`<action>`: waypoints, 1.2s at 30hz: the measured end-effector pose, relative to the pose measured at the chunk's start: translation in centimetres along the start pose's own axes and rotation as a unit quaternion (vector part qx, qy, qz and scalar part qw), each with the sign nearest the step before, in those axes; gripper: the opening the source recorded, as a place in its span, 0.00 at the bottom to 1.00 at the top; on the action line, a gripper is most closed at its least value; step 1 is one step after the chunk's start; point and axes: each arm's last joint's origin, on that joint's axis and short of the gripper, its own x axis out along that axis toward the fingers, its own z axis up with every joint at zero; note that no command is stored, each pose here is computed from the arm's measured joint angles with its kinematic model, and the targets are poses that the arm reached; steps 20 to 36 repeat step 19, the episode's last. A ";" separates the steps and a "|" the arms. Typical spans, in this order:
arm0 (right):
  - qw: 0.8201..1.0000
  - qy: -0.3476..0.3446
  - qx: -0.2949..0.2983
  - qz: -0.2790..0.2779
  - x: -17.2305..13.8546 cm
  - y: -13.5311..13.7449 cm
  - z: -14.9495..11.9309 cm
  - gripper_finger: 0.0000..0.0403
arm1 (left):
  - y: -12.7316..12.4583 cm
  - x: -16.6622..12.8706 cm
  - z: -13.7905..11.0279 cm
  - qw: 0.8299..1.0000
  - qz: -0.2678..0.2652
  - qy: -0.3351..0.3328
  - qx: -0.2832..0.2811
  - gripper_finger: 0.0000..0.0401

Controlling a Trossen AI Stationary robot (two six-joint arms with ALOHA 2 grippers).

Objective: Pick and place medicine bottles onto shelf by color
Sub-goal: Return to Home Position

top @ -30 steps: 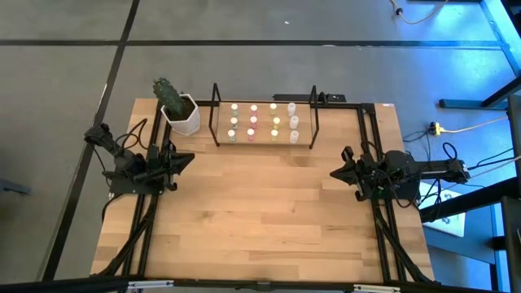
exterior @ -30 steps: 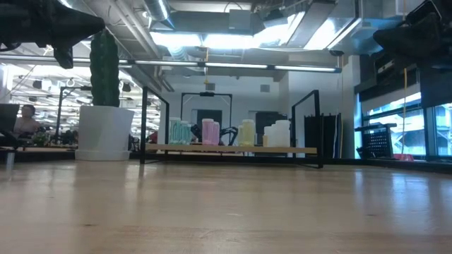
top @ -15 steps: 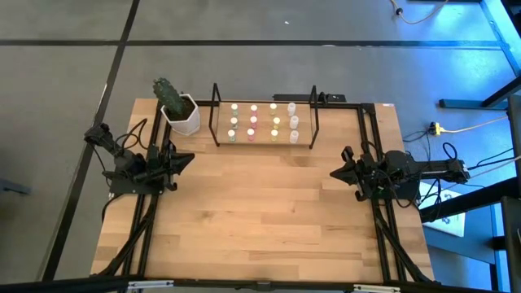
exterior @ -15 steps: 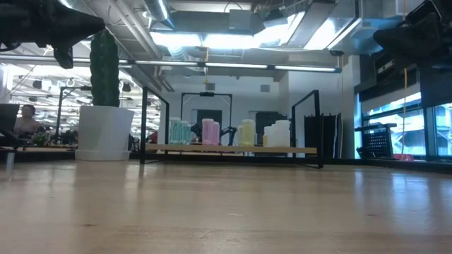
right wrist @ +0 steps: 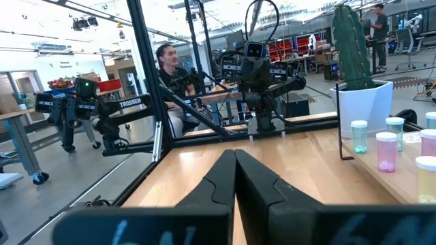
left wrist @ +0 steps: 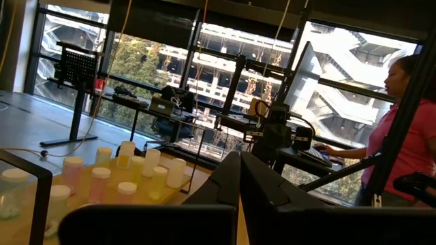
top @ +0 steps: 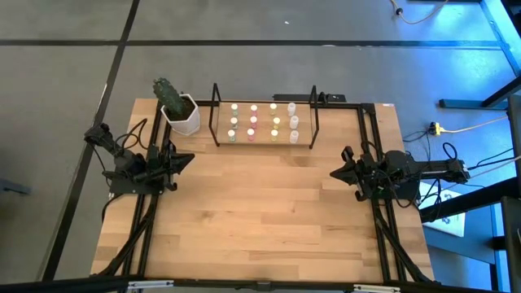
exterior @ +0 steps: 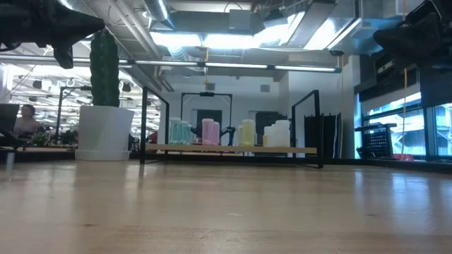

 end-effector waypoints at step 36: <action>1.000 0.000 0.000 0.000 0.0 0.0 0.0 0.03 | 0.0 0.0 0.0 1.000 0.000 0.000 0.000 0.08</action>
